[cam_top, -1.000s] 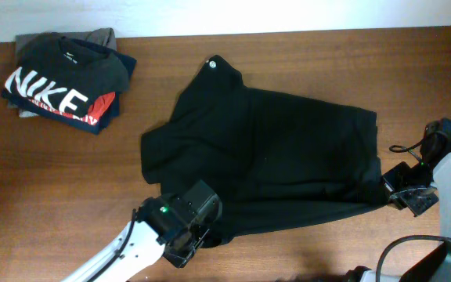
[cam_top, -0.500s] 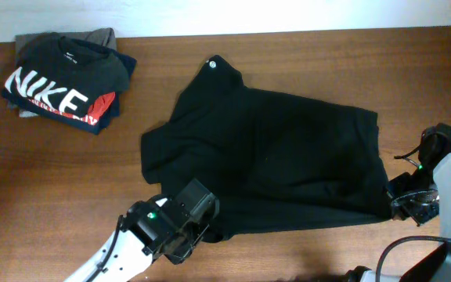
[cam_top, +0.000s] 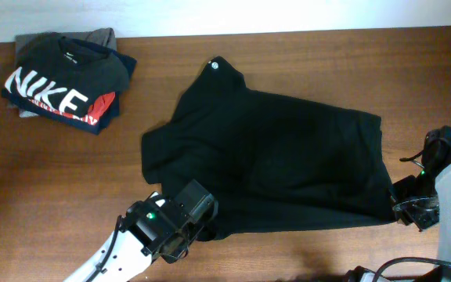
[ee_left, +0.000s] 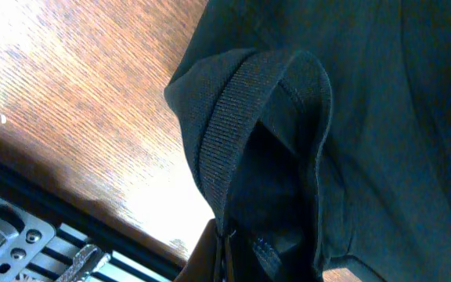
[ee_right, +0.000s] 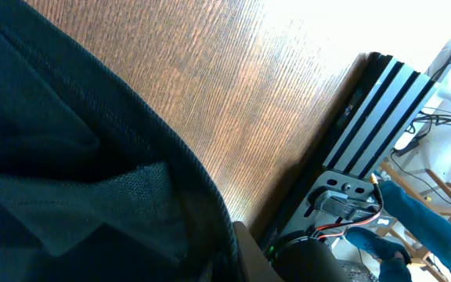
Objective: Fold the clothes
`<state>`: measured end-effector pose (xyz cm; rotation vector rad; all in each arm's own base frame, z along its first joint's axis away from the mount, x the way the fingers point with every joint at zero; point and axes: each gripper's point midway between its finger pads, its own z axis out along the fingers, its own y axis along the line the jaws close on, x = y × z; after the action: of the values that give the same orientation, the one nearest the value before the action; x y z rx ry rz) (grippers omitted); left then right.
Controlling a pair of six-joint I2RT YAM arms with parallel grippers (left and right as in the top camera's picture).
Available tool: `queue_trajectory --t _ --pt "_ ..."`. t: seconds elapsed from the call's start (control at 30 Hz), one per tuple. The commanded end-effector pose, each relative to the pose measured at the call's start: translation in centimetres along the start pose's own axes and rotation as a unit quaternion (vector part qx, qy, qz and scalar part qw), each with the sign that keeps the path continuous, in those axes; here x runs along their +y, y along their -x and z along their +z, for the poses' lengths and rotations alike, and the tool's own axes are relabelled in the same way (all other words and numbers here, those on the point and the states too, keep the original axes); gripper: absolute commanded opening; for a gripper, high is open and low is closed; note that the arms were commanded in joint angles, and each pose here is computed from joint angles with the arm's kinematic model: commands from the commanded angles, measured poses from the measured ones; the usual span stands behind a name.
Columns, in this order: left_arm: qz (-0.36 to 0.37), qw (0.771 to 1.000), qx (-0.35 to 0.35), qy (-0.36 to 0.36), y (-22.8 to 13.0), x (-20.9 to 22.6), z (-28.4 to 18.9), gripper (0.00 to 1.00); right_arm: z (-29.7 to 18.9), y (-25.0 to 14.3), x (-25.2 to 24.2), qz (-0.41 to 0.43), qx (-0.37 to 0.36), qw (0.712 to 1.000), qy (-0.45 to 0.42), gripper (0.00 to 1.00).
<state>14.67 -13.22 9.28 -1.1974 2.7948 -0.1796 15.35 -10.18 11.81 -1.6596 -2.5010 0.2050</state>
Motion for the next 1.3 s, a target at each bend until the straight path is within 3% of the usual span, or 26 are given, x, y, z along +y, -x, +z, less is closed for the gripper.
queue_trajectory --t 0.0,0.47,0.9,1.03,1.27 --pt "0.002 1.0 -0.019 -0.017 0.8 -0.7 -0.7 0.01 -0.5 0.7 -0.6 0.012 -0.021 1.0 -0.009 0.09" --pt "0.017 0.986 -0.127 -0.108 4.4 -5.3 -1.8 0.01 -0.7 2.5 1.4 0.02 -0.054 0.998 0.035 0.1" --pt "0.102 0.939 -0.259 -0.203 8.4 -11.9 -4.7 0.01 1.6 3.1 2.3 0.029 -0.058 0.997 0.039 0.1" --pt "0.116 0.931 -0.278 -0.207 9.8 -13.2 -4.5 0.01 1.6 3.4 2.6 0.03 -0.065 0.996 0.045 0.1" --pt "0.096 0.939 -0.284 -0.168 12.0 -12.9 -2.0 0.01 1.6 3.9 3.3 0.032 -0.074 0.995 0.061 0.1"
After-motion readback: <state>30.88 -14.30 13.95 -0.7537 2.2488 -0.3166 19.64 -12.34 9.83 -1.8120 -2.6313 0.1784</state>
